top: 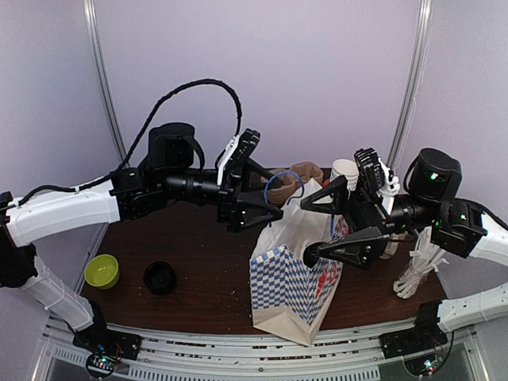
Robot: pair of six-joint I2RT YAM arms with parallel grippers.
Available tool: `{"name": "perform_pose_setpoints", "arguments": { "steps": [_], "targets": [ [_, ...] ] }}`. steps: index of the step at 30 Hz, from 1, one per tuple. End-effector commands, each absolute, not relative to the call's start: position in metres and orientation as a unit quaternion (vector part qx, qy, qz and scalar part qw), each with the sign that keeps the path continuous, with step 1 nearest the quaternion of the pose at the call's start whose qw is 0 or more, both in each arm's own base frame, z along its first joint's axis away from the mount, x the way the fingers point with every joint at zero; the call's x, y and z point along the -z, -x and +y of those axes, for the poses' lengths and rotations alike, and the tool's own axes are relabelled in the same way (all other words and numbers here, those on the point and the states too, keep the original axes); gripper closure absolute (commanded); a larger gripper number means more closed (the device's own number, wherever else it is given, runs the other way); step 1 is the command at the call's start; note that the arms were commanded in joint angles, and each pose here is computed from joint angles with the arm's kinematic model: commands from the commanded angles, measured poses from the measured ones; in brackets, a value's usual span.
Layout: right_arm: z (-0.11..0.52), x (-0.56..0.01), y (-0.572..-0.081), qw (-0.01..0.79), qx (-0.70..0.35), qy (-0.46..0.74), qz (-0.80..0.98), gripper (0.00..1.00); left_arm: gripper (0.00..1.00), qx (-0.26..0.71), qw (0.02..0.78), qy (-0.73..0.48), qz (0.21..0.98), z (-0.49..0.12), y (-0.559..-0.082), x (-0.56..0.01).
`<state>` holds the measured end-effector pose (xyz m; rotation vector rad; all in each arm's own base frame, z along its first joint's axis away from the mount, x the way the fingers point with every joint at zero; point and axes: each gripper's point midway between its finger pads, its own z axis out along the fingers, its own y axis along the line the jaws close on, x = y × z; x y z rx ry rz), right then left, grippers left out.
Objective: Pack the takeout coffee
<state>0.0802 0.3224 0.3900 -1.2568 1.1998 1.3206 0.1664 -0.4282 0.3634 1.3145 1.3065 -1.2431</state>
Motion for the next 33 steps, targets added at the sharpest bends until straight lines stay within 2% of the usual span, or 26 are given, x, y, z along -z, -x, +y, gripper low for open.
{"name": "perform_pose_setpoints", "arguments": {
  "steps": [1,4,8,11,17,26,33],
  "targets": [
    [0.316,-0.396,-0.077,0.476,-0.545,0.505,0.471,0.0,0.06,0.499,0.521,-0.486,0.493,-0.402,-0.161,-0.432],
    [0.314,-0.395,-0.076,0.479,-0.545,0.504,0.468,0.0,0.07,0.525,0.515,-0.461,0.496,-0.397,-0.145,-0.439],
    [0.31,-0.391,-0.074,0.485,-0.545,0.503,0.464,0.0,0.15,0.562,0.497,-0.439,0.495,-0.416,-0.125,-0.427],
    [0.308,-0.39,-0.072,0.487,-0.547,0.501,0.461,0.0,0.23,0.57,0.478,-0.438,0.505,-0.437,-0.12,-0.413],
    [0.302,-0.393,-0.066,0.487,-0.554,0.499,0.454,0.0,0.32,0.548,0.47,-0.457,0.52,-0.473,-0.125,-0.396],
    [0.299,-0.396,-0.062,0.483,-0.556,0.506,0.449,0.0,0.27,0.511,0.481,-0.48,0.526,-0.504,-0.143,-0.38],
    [0.303,-0.392,-0.063,0.476,-0.555,0.511,0.452,0.0,0.27,0.516,0.462,-0.511,0.509,-0.528,-0.141,-0.36]
  ]
}}
